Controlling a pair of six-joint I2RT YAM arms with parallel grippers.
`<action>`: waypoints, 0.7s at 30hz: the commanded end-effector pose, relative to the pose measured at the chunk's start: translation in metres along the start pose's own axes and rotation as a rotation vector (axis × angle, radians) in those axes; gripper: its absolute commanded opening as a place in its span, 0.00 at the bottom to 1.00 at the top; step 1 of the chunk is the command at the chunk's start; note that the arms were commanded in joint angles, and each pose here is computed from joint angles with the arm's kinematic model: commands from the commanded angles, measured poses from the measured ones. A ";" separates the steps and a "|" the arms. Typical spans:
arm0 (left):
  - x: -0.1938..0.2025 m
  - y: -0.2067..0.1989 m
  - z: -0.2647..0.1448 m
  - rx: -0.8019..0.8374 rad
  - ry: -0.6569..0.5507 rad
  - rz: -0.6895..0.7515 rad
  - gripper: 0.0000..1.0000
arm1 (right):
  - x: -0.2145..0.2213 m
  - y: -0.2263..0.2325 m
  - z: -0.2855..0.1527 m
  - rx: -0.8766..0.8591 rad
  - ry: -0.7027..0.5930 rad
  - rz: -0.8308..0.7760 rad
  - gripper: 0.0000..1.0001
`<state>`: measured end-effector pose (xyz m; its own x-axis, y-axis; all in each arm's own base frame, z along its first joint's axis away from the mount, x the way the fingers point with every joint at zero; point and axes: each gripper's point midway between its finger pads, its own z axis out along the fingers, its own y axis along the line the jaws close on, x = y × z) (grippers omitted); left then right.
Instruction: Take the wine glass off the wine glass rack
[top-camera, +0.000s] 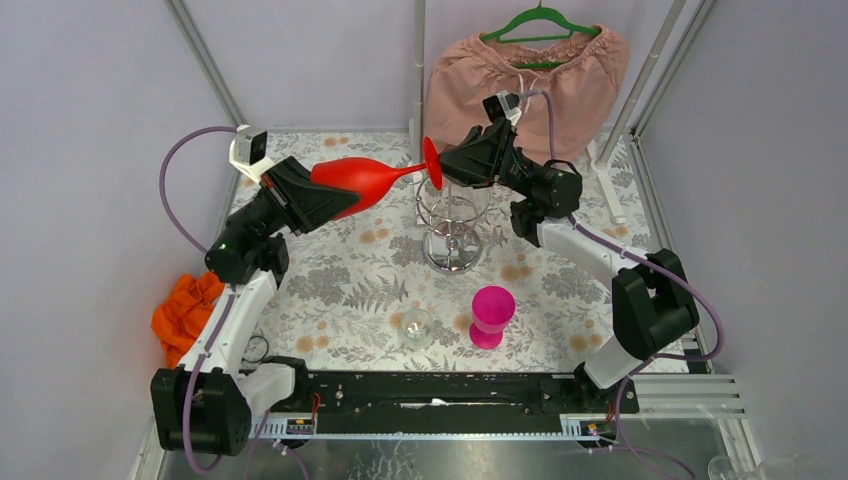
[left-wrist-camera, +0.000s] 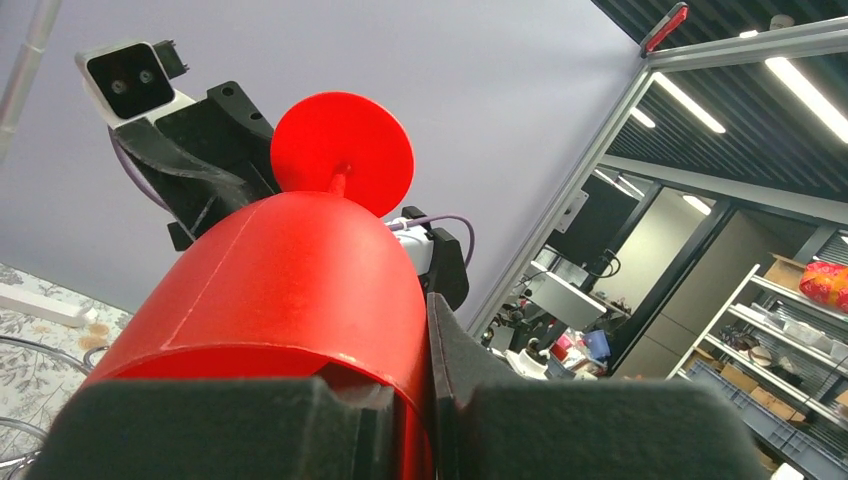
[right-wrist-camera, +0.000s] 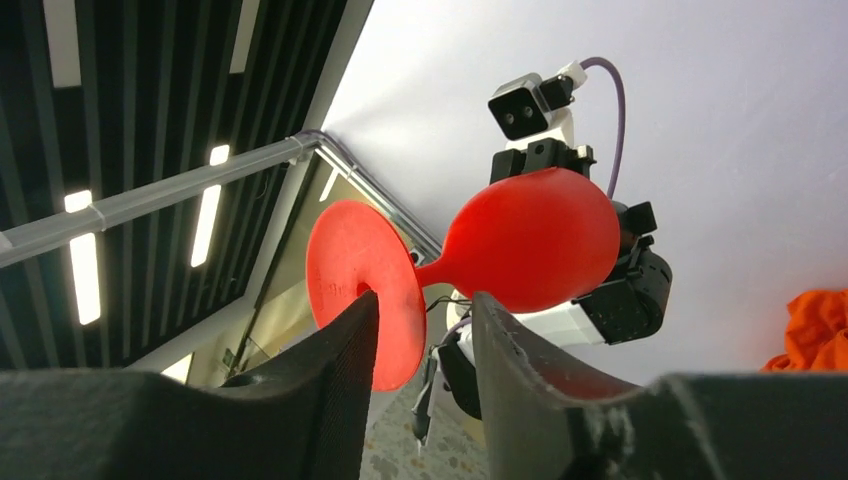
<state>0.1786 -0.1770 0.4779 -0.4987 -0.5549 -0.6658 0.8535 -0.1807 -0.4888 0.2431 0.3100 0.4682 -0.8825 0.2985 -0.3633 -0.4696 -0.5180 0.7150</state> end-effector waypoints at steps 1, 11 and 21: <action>0.005 -0.009 0.000 0.015 0.011 0.044 0.00 | 0.008 0.014 0.001 -0.053 0.033 -0.058 0.53; -0.007 0.002 0.005 -0.194 -0.003 0.096 0.00 | 0.018 0.006 -0.010 0.015 0.023 -0.076 0.63; -0.041 0.015 -0.011 -0.662 -0.044 0.274 0.00 | 0.020 0.006 -0.037 0.277 -0.064 -0.266 0.65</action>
<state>0.1782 -0.1663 0.5225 -0.2576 -0.5843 -0.7695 0.8401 0.2579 -0.4771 0.2326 0.2986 0.4329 -0.8414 0.3698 -0.3942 -0.5141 -0.3223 0.7949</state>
